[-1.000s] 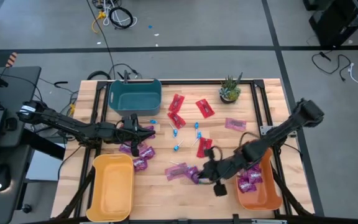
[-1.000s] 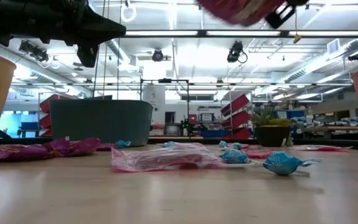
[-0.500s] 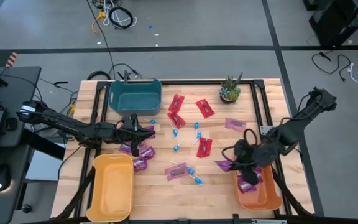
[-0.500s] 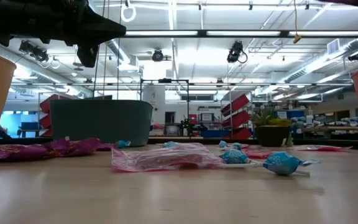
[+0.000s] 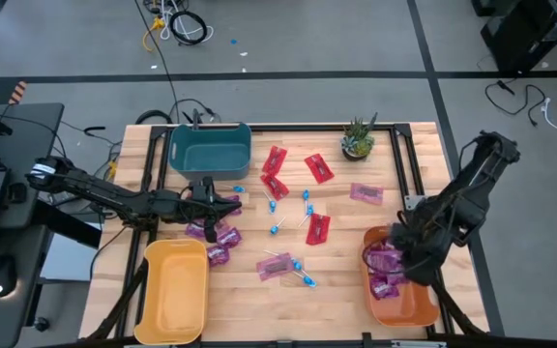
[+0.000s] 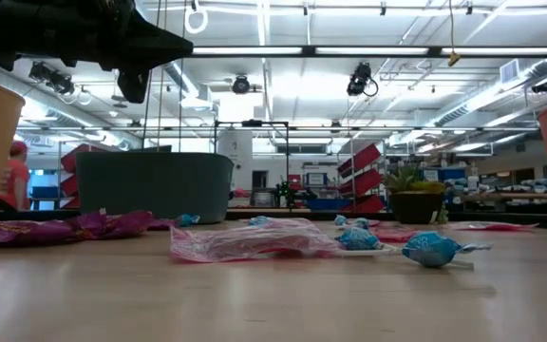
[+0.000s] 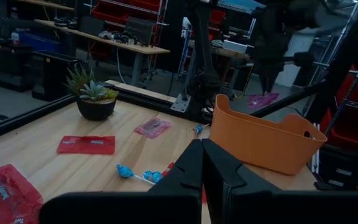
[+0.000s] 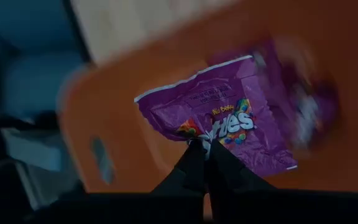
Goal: Sort candy
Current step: Put the purple candy into the orange bin
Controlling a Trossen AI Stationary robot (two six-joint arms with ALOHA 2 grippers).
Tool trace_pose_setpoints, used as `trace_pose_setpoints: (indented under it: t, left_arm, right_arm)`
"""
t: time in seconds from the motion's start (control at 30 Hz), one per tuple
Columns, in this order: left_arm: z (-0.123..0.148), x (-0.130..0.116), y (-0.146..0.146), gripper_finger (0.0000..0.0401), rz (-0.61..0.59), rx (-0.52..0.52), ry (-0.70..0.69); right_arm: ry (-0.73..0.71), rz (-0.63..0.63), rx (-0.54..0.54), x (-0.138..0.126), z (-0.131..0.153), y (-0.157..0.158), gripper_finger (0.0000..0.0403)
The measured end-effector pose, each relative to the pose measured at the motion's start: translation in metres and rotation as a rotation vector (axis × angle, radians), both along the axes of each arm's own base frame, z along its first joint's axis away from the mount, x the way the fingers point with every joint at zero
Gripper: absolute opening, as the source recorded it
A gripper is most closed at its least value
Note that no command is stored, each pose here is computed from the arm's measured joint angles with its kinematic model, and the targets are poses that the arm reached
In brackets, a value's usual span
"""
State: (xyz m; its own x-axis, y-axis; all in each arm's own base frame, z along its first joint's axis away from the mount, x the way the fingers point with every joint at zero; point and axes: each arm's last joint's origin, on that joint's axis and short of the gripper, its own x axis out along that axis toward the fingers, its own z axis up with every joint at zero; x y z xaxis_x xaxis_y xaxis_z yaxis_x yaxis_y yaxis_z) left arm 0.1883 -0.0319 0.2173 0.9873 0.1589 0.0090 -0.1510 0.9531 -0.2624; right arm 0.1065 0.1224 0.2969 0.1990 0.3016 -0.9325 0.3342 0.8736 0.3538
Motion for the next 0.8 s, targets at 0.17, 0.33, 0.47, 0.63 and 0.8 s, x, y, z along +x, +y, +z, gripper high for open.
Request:
trace_pose_setpoints:
  t: [0.17, 0.33, 0.47, 0.63, 0.8]
  left_arm:
    - [0.000, 0.000, 0.000, 0.0006, 0.001, 0.032, 0.003]
    - [0.002, 0.000, 0.000, 0.0006, 0.004, 0.069, -0.010]
    - [0.003, 0.000, 0.000, 0.0006, 0.007, 0.103, -0.016]
    - [0.004, 0.000, 0.000, 0.0006, 0.008, 0.115, -0.025]
    - [0.004, 0.000, 0.000, 0.0006, 0.008, 0.115, -0.024]
  right_arm:
    - [0.105, 0.000, -0.084, -0.008, -0.011, -0.001, 0.0000]
    - [0.110, 0.011, -0.164, -0.005, -0.029, 0.001, 0.0000]
    - [0.126, 0.009, -0.227, 0.000, -0.041, 0.002, 0.0000]
    - [0.157, 0.000, -0.274, 0.006, -0.056, 0.005, 0.0000]
    - [0.105, 0.028, -0.328, 0.015, -0.064, 0.009, 0.0000]
